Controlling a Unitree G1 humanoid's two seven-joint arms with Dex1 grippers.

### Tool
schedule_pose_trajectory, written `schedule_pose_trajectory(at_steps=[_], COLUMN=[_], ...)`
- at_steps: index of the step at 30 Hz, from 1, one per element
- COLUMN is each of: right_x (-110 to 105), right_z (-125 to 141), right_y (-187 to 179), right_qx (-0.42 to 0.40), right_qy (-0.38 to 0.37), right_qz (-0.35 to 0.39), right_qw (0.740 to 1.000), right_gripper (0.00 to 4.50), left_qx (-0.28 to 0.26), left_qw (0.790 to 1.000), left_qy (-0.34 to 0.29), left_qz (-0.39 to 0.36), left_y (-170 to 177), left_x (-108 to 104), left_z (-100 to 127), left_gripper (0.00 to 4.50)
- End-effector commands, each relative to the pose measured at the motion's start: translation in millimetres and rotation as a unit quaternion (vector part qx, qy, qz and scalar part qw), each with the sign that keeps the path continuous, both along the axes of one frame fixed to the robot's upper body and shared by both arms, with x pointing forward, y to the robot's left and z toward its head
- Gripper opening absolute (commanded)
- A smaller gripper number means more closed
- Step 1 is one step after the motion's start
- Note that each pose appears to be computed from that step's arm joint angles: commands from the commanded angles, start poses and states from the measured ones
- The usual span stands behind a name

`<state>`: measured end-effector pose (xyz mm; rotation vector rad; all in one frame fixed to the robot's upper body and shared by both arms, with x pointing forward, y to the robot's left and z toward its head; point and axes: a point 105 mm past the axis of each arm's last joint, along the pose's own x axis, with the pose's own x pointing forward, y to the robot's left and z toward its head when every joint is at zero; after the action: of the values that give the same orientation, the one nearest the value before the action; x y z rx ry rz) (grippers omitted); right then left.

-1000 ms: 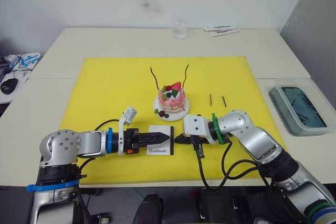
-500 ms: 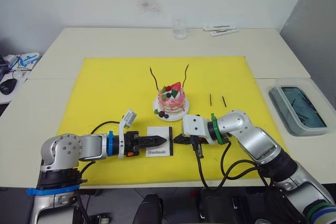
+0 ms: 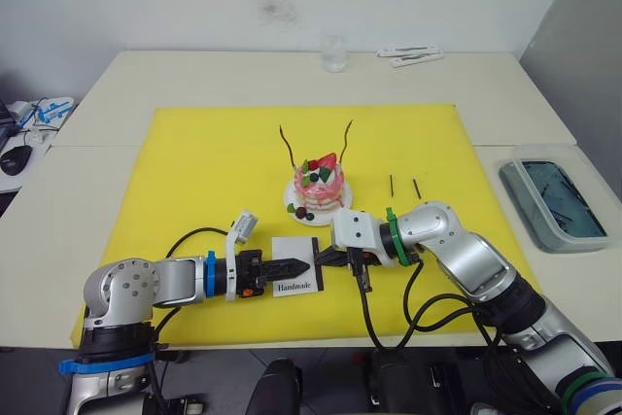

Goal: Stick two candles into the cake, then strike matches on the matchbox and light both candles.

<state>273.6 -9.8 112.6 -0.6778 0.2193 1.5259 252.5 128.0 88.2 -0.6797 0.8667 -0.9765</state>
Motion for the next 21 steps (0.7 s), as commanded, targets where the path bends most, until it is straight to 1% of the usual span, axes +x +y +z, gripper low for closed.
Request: schedule_pose_trajectory(at_steps=[1,6,10,16,19,21], right_x=[-5,-4,-3,-10,-14,-17], right_z=[12,15,27,59,72,79], right_y=[5,4,1,-18,-32,-45], right_qx=[0.012,0.016,0.034,0.094,0.117,0.126], right_qy=[-0.018,-0.022,-0.033,-0.034,-0.037,-0.04], right_qz=[0.02,0.019,0.012,-0.029,-0.057,-0.08], right_qw=[1.0,0.999,0.999,0.995,0.991,0.988], right_gripper=[0.0,0.0,0.0,0.0,0.0,0.0], left_qx=[0.006,0.005,-0.006,-0.008,-0.017,-0.011], left_qw=[1.0,1.0,1.0,0.996,0.989,0.981], left_qy=[0.022,0.02,0.005,-0.088,-0.145,-0.188], left_qz=[-0.004,-0.004,-0.012,-0.035,-0.027,-0.034], left_y=[-1,-1,0,4,6,9], left_x=[-5,-4,-5,-12,-8,-10], left_z=[-9,-9,0,26,46,59], left_gripper=[0.02,0.02,0.02,0.02,0.02,0.02])
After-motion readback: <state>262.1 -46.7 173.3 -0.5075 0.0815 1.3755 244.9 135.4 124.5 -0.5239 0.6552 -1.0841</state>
